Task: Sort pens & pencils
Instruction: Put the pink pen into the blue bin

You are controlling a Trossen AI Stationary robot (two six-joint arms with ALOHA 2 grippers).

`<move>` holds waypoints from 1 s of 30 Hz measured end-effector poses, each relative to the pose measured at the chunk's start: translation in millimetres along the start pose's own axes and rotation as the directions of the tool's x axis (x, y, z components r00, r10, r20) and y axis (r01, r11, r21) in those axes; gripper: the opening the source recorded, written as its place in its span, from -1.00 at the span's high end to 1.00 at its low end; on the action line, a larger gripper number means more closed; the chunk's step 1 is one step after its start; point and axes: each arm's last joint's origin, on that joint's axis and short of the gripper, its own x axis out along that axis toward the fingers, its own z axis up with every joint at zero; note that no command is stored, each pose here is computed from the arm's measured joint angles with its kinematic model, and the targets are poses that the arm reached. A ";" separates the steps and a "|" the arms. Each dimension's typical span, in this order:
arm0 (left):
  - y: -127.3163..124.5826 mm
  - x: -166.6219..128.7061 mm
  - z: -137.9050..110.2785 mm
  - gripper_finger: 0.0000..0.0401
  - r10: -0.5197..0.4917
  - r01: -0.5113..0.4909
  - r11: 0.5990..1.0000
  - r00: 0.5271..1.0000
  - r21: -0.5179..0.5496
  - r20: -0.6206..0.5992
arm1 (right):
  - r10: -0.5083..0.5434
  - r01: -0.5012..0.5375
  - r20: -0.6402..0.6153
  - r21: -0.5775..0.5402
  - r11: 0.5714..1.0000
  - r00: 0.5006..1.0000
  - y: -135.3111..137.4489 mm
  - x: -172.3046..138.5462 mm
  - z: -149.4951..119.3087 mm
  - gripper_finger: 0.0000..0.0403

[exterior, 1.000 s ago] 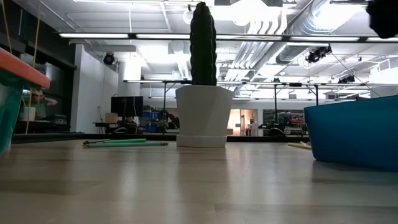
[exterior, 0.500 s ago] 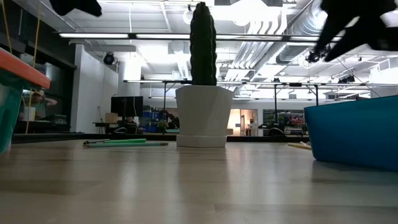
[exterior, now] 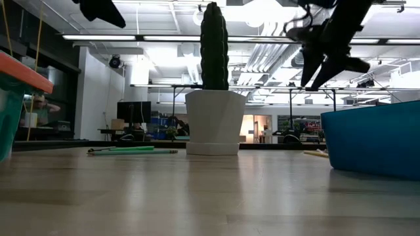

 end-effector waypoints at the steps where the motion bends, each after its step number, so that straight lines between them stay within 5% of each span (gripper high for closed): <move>1: 5.0 0.2 0.7 0.75 0.007 -0.007 1.000 1.000 0.007 0.000 | -0.011 0.011 0.003 0.010 1.000 1.000 -3.6 2.0 6.6 0.46; 10: 48.3 5.4 8.3 0.75 -0.031 0.029 0.999 0.998 0.043 0.061 | -0.083 0.083 -0.003 0.140 0.987 0.997 -40.1 15.3 54.7 0.46; 15: 65.4 26.3 0.3 0.75 -0.141 0.141 0.990 0.984 0.005 0.109 | -0.140 0.159 -0.142 0.139 0.977 0.980 -52.1 39.3 62.9 0.46; 30: 67.5 63.6 -41.3 0.75 -0.247 0.249 0.964 0.968 -0.097 0.036 | -0.247 0.304 -0.383 0.094 0.948 0.890 -61.4 110.2 61.3 0.46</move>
